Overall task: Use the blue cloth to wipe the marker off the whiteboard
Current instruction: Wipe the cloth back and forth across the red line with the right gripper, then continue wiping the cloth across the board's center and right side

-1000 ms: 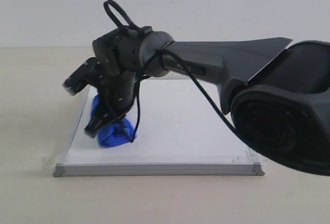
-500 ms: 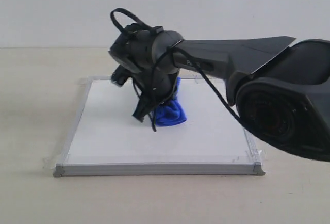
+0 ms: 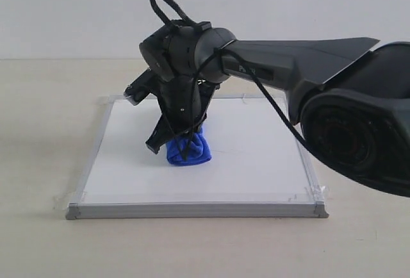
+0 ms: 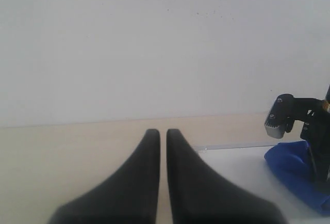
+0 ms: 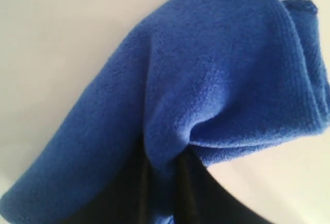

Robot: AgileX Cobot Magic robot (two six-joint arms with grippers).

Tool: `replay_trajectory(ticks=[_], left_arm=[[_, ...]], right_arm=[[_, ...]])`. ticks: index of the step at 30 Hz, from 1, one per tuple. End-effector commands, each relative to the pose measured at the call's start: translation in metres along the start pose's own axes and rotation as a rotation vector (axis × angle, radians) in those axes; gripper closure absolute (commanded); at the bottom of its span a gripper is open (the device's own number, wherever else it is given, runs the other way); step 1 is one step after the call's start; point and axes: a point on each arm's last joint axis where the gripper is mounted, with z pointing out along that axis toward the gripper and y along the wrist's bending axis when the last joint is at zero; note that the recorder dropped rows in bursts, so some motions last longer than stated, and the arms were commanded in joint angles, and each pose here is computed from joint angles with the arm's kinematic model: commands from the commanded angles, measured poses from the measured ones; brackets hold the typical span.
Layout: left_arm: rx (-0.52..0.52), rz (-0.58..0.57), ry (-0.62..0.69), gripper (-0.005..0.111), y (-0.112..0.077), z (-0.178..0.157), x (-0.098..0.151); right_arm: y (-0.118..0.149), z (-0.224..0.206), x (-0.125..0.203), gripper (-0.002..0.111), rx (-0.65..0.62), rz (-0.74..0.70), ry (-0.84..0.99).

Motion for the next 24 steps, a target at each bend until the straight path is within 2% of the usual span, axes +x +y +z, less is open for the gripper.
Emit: replay_trajectory(ticks=[1, 3, 6, 8, 9, 11, 14, 15, 17, 18, 21, 23, 24], left_arm=[[0.003, 0.000, -0.003, 0.102, 0.000, 0.000, -0.001], [0.003, 0.000, -0.003, 0.102, 0.000, 0.000, -0.001], [0.003, 0.000, -0.003, 0.102, 0.000, 0.000, -0.001], [0.003, 0.000, -0.003, 0.102, 0.000, 0.000, -0.001], [0.003, 0.000, -0.003, 0.102, 0.000, 0.000, -0.001], [0.003, 0.000, -0.003, 0.102, 0.000, 0.000, -0.001], [0.003, 0.000, -0.003, 0.102, 0.000, 0.000, -0.001], [0.003, 0.000, -0.003, 0.102, 0.000, 0.000, -0.001], [0.003, 0.000, -0.003, 0.102, 0.000, 0.000, -0.001], [0.003, 0.000, -0.003, 0.102, 0.000, 0.000, -0.001], [0.003, 0.000, -0.003, 0.102, 0.000, 0.000, -0.001], [0.003, 0.000, -0.003, 0.102, 0.000, 0.000, -0.001], [0.003, 0.000, -0.003, 0.102, 0.000, 0.000, -0.001]], right_arm=[[0.023, 0.017, 0.006, 0.109, -0.114, 0.024, 0.068], [0.018, 0.018, 0.008, 0.109, -0.074, 0.006, 0.087], [0.001, 0.018, 0.013, 0.109, 0.067, 0.033, 0.132], [-0.016, 0.018, 0.019, 0.109, 0.155, 0.064, 0.182], [-0.033, 0.019, 0.023, 0.109, 0.198, 0.076, 0.188], [-0.049, 0.017, 0.027, 0.109, 0.214, 0.106, 0.190], [-0.059, 0.007, 0.027, 0.109, 0.221, 0.138, 0.171], [-0.056, 0.003, 0.026, 0.109, 0.188, 0.155, 0.160], [-0.038, 0.002, 0.020, 0.109, 0.034, 0.139, 0.110], [-0.023, 0.003, 0.013, 0.109, -0.053, 0.117, 0.058], [0.018, 0.001, 0.001, 0.109, -0.191, 0.028, -0.034], [0.028, -0.004, 0.002, 0.109, -0.223, 0.001, -0.020], [0.023, -0.006, 0.006, 0.109, -0.187, 0.002, 0.011]])
